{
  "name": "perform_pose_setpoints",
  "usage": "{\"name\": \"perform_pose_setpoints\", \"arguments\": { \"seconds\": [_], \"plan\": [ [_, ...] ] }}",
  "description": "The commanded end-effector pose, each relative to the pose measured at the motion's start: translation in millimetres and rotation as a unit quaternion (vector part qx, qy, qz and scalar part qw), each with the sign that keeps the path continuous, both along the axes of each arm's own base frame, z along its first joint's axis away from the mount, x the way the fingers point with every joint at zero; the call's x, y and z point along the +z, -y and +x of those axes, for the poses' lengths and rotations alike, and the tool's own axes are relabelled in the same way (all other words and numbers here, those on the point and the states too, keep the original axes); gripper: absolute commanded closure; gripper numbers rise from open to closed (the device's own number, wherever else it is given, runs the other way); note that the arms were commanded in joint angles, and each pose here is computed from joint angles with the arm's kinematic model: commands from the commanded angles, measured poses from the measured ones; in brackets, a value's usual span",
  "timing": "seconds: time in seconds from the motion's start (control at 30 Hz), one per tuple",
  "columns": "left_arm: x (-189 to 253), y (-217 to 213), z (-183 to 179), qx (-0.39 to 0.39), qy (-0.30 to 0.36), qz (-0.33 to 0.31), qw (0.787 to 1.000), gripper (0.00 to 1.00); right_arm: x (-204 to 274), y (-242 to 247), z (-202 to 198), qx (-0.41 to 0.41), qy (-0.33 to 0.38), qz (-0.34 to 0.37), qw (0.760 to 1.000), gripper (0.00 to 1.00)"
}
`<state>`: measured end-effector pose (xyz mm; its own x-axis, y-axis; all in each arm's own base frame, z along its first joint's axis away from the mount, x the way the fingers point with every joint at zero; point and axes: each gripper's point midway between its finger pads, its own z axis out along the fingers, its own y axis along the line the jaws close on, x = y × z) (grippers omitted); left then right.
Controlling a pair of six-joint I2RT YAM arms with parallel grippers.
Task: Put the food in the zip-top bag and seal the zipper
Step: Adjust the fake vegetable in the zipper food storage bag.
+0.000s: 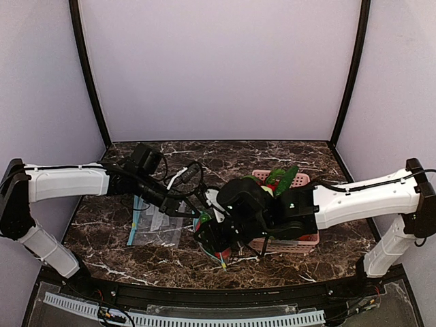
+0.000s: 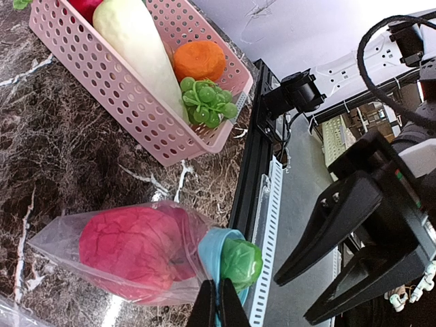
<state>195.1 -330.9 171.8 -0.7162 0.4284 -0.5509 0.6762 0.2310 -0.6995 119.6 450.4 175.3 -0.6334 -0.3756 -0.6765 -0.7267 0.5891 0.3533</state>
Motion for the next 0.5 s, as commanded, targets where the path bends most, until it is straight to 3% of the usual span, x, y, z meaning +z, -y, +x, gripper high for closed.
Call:
{"name": "perform_pose_setpoints", "arguments": {
  "seconds": [0.0,0.27,0.47],
  "plan": [
    [0.6,-0.6,-2.4,-0.013,0.011,0.003,1.000,0.99,7.3,7.4,-5.1,-0.017,-0.020,0.010,1.000,0.66],
    [0.4,-1.9,-3.8,-0.008,0.011,-0.003,1.000,0.99,5.1,27.8,30.2,-0.125,-0.015,-0.012,0.992,0.66],
    [-1.2,-2.1,-4.2,-0.007,0.006,-0.001,1.000,0.99,14.6,17.4,38.9,-0.118,0.002,-0.005,0.993,0.66]
  ]
}}
